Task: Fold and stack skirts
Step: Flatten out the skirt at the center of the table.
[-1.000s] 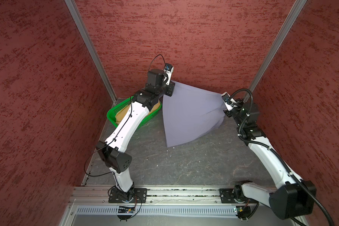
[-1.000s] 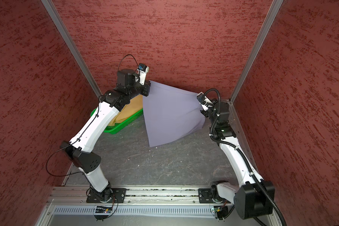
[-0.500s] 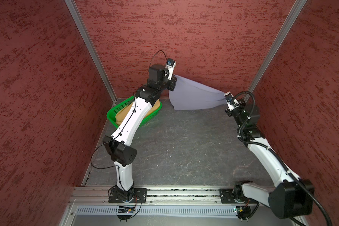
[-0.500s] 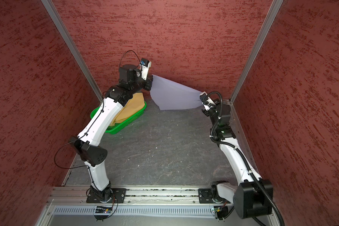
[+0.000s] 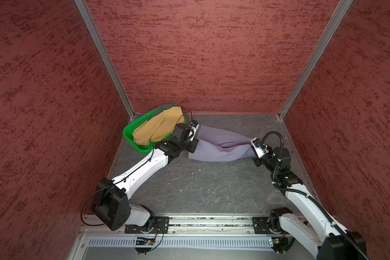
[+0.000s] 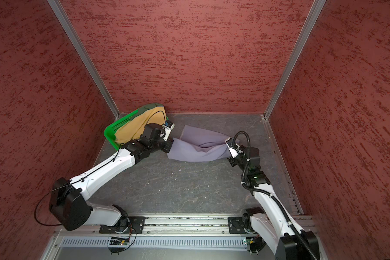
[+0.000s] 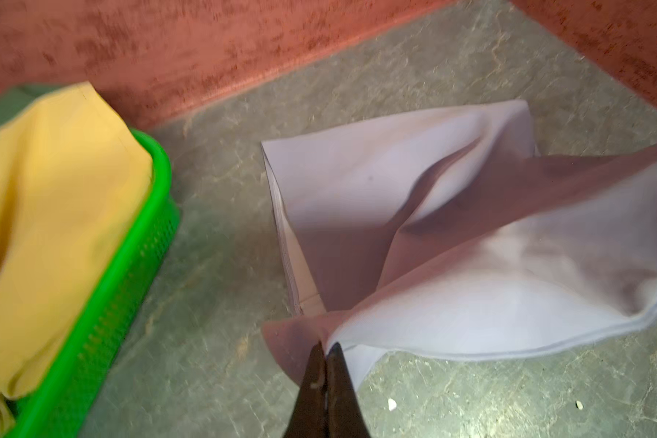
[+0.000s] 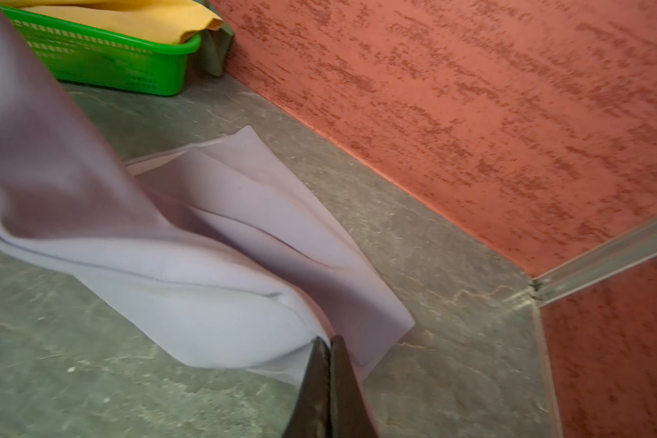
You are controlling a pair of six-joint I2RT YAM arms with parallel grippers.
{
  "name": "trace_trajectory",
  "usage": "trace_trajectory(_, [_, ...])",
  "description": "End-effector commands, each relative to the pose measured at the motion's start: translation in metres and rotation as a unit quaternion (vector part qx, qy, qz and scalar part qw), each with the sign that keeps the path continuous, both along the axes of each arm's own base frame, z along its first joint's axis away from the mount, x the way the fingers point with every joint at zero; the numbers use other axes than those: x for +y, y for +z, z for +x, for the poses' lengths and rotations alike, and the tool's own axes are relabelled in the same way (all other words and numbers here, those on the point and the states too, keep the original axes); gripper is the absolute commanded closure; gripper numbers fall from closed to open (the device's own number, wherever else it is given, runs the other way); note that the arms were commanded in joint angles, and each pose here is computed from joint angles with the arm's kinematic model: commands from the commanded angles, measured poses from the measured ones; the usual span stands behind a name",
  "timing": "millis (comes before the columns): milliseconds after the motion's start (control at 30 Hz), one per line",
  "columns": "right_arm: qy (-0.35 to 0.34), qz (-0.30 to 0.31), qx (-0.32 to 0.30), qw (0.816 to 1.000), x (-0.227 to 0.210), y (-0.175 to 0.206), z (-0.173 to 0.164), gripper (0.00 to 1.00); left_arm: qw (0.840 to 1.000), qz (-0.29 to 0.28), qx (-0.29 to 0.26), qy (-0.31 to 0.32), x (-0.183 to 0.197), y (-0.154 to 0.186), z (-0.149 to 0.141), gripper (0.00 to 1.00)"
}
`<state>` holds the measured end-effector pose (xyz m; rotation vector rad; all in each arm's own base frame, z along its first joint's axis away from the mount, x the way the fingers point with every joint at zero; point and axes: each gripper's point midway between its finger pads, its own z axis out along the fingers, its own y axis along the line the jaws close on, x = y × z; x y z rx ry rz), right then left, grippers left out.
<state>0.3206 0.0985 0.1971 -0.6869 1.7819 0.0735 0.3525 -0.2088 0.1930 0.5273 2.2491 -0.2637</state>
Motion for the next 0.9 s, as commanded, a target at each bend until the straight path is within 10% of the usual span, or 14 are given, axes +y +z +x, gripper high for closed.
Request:
trace_trajectory(0, [0.042,0.034,0.035,0.998,0.024,-0.011,-0.011,1.0,0.998,-0.029,0.02,0.045,0.008,-0.012,-0.006,1.0])
trace_trajectory(867, [0.005,-0.041,0.14,0.989,0.021,-0.09,-0.011,1.0,0.983,0.014,0.17,0.064,-0.007,-0.127,-0.05,1.0])
